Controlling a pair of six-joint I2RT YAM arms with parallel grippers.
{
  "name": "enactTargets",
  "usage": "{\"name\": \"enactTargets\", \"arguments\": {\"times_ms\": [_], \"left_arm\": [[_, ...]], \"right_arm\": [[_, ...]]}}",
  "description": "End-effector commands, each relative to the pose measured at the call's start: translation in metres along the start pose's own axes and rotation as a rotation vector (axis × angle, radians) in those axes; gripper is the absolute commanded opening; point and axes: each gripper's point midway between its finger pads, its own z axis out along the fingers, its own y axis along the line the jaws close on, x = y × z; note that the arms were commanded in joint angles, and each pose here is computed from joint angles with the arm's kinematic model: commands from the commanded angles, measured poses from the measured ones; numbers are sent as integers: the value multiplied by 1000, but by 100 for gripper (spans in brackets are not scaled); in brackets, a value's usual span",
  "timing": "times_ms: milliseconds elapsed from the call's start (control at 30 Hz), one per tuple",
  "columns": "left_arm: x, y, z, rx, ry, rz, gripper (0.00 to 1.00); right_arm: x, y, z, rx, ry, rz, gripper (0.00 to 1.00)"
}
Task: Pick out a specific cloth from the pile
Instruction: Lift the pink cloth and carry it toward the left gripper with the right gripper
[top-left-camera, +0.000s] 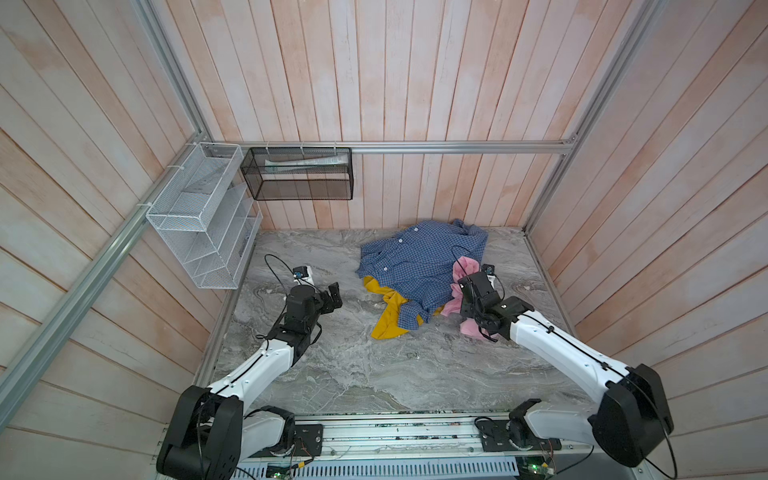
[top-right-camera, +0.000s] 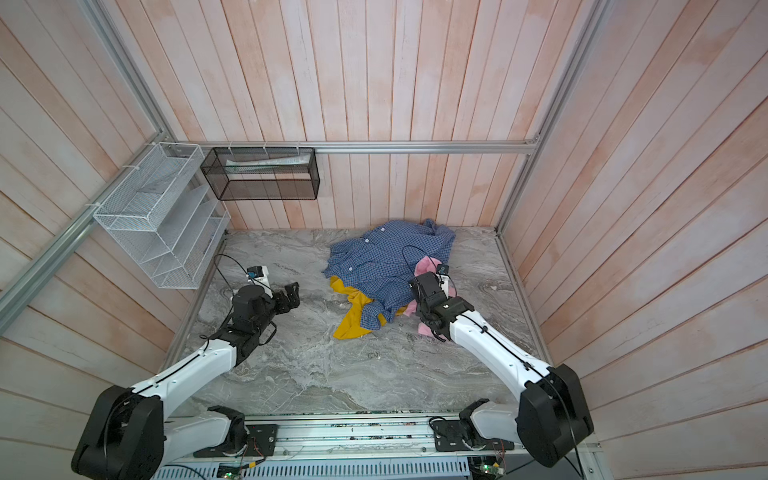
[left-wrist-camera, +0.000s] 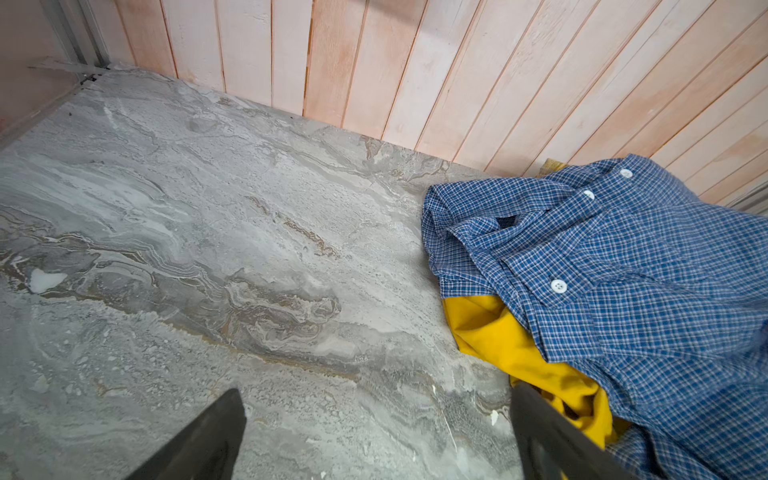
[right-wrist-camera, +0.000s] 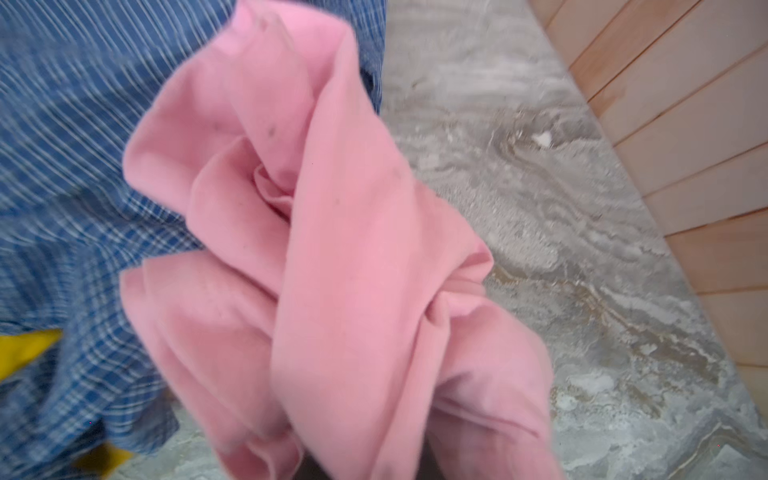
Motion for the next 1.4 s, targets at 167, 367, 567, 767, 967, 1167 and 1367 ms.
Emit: {"name": "enactTargets", "arguments": {"times_ms": [167,367,567,767,967,1167,1367], "left_arm": [[-10,5,-9,-24,-48,4,100],[-21,12,-19,-64,-90,-6,100],[-36,28,-37,-130,-160,-41,100],[-48,54,-62,-189,-233,-118,100],[-54,66,-84,-245,-269,-107,100],[-54,74,-98,-275,-292,-131,100],[-56,88,-118,-348,-330,-171,100]], "right_arm": [[-112,24,-103,-88,-473,19,0],[-161,73,-160,-279,-680,-56,0],[-175,141,-174,-526,-750,-132,0],[-160,223,-173,-827,-700,-225,0],[-144,291,-169,-1082,-587,-228,0],[-105,355,-143,-1279,-355,-254,0],[-47,416,-117,-1439,-138,-290,0]]}}
